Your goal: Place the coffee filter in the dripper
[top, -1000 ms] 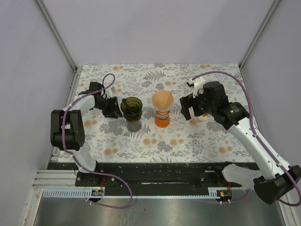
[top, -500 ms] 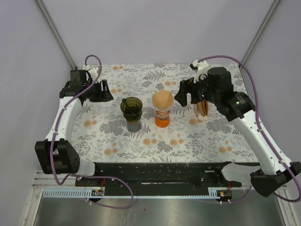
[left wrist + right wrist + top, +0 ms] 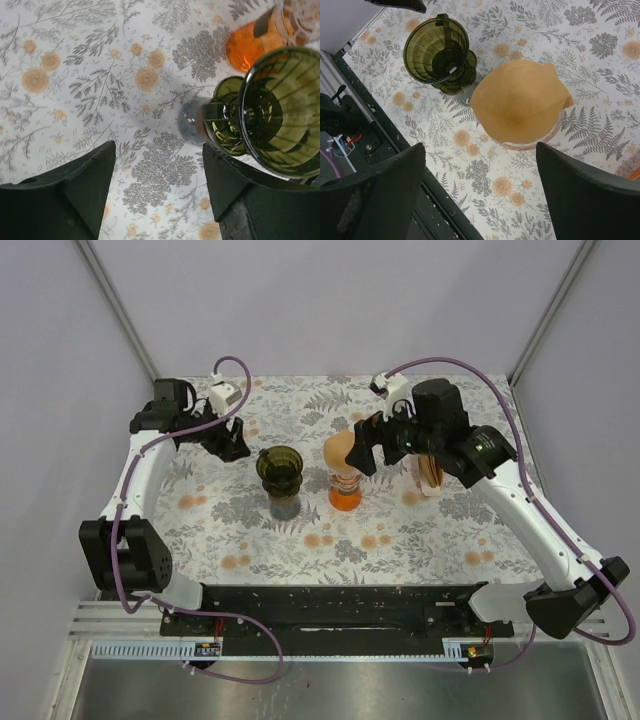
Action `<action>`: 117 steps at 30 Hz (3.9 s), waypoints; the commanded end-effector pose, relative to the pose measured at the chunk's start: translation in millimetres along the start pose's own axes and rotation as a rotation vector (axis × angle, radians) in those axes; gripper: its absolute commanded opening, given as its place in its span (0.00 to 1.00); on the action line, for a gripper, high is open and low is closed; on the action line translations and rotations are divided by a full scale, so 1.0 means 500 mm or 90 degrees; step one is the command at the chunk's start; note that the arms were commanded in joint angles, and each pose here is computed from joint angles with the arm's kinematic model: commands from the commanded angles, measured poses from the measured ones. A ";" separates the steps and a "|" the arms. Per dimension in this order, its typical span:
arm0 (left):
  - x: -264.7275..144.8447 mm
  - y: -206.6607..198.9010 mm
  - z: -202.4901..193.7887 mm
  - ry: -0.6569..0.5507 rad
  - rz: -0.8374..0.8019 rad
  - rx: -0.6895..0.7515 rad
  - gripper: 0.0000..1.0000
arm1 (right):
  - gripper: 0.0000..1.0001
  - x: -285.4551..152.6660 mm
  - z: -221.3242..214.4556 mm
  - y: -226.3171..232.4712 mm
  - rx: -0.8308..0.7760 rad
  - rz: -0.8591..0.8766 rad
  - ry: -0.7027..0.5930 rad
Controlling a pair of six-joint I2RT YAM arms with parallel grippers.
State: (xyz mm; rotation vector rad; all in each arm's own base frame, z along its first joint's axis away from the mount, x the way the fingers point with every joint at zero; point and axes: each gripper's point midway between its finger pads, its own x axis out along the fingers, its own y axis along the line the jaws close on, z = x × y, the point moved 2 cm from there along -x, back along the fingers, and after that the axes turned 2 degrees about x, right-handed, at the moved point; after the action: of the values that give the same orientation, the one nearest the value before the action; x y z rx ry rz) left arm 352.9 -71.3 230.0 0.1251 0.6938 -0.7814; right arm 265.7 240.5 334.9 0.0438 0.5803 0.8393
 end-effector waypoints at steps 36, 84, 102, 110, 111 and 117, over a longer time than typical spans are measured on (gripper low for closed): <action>0.011 -0.035 0.069 -0.102 -0.125 0.400 0.70 | 0.99 -0.037 -0.057 0.014 -0.050 0.027 0.003; 0.067 -0.122 0.037 0.054 -0.050 0.390 0.51 | 0.99 -0.037 -0.079 -0.001 -0.052 0.003 0.019; 0.048 -0.094 0.019 0.076 -0.021 0.377 0.52 | 0.99 -0.045 -0.079 -0.003 -0.054 -0.004 0.014; 0.035 -0.094 0.025 0.074 -0.015 0.378 0.50 | 0.99 -0.044 -0.081 -0.003 -0.054 -0.004 0.015; 0.034 -0.095 0.025 0.076 -0.016 0.377 0.48 | 0.99 -0.045 -0.081 -0.003 -0.053 -0.005 0.015; 0.030 -0.089 0.018 0.091 -0.017 0.366 0.37 | 0.99 -0.045 -0.085 -0.005 -0.054 -0.008 0.017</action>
State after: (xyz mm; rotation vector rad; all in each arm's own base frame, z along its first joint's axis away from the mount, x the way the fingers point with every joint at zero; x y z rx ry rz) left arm 333.7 -122.2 217.7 0.6805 0.6135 -1.0200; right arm 236.9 217.0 301.2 -0.0353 0.6088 0.8516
